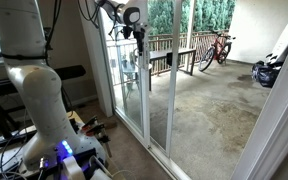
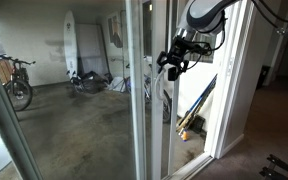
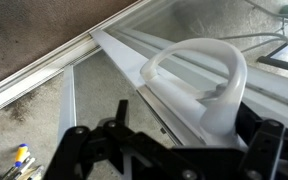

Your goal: Slide the glass door to the right

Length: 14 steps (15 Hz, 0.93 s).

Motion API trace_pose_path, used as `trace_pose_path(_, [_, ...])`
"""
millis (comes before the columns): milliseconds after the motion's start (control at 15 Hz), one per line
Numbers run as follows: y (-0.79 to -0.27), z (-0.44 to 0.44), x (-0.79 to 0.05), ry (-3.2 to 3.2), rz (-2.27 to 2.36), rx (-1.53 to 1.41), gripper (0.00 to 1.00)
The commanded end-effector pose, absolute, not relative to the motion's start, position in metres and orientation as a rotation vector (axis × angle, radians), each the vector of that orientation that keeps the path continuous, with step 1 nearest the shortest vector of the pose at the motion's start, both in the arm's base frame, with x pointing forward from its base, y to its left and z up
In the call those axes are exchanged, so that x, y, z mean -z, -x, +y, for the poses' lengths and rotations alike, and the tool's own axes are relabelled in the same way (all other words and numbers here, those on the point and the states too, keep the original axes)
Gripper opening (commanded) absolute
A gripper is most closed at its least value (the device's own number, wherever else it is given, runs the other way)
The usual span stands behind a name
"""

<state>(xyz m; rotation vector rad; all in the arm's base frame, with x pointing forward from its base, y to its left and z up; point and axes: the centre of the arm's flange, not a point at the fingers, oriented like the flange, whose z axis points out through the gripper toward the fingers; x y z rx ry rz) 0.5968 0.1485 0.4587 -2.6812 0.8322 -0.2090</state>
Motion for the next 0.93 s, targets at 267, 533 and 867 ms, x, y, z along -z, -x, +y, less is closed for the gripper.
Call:
trace_pose_path(267, [-0.606, 0.113, -0.457, 2.780, 0.934, 0.256, 1.00])
trace_pose_path(533, [-0.607, 0.088, -0.460, 2.818, 0.935, 0.259, 1.00])
trace_pose_path(867, [-0.605, 0.056, -0.462, 2.795, 0.975, 0.216, 1.00])
